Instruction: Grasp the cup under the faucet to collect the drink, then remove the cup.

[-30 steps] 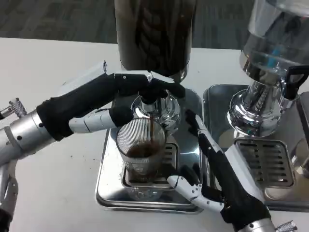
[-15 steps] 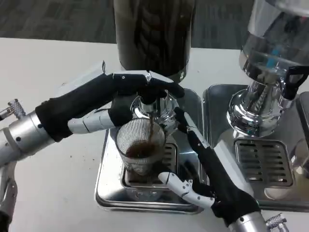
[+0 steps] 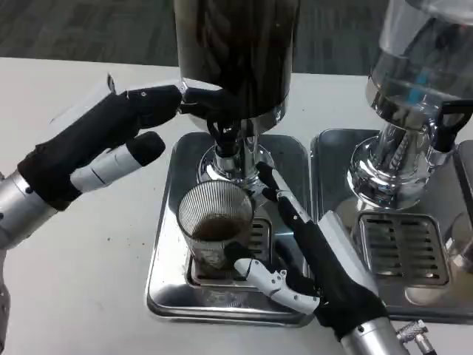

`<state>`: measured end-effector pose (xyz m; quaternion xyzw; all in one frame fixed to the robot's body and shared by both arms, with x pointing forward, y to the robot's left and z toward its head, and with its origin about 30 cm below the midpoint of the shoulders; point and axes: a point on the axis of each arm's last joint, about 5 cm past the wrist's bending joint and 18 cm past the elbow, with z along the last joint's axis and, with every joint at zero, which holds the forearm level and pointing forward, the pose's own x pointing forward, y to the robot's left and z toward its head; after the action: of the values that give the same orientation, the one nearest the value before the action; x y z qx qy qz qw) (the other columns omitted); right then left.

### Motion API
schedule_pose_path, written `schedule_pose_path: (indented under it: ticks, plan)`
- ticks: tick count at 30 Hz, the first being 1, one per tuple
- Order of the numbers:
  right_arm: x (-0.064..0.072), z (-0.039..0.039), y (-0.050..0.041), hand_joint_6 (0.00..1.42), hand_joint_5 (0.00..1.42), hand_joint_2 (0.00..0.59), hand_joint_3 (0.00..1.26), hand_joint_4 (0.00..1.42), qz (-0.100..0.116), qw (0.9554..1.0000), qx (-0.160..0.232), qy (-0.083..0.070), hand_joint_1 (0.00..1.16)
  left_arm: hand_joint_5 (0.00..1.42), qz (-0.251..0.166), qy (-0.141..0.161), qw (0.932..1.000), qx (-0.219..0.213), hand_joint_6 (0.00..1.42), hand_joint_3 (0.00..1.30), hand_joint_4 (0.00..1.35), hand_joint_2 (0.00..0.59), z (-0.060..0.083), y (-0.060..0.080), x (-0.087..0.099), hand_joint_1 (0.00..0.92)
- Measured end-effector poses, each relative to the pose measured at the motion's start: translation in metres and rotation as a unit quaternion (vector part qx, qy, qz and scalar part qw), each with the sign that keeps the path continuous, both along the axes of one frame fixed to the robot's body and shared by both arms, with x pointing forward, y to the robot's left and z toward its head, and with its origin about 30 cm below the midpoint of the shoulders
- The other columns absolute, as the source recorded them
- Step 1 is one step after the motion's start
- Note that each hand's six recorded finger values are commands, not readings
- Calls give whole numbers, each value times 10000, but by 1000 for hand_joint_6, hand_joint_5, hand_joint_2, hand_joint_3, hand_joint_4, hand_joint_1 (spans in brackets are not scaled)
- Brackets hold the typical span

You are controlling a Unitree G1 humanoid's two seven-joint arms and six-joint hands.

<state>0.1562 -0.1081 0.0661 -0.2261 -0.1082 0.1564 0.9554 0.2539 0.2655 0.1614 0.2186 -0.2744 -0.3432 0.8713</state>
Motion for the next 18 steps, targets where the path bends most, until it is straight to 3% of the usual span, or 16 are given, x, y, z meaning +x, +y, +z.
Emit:
schedule_pose_path:
  ticks: [5, 18]
  plan:
    - [16, -22, 18, 47, 83, 242, 15, 32, 18, 10000, -11, 70, 432, 205, 153, 2, 9998, -118, 306, 376, 280, 124, -26, 57, -53, 0]
    - [108, -19, 59, 40, 74, 242, 7, 32, 68, 10000, 20, 63, 433, 213, 719, 215, 9970, -168, 306, 383, 289, 129, -128, 264, -249, 0]
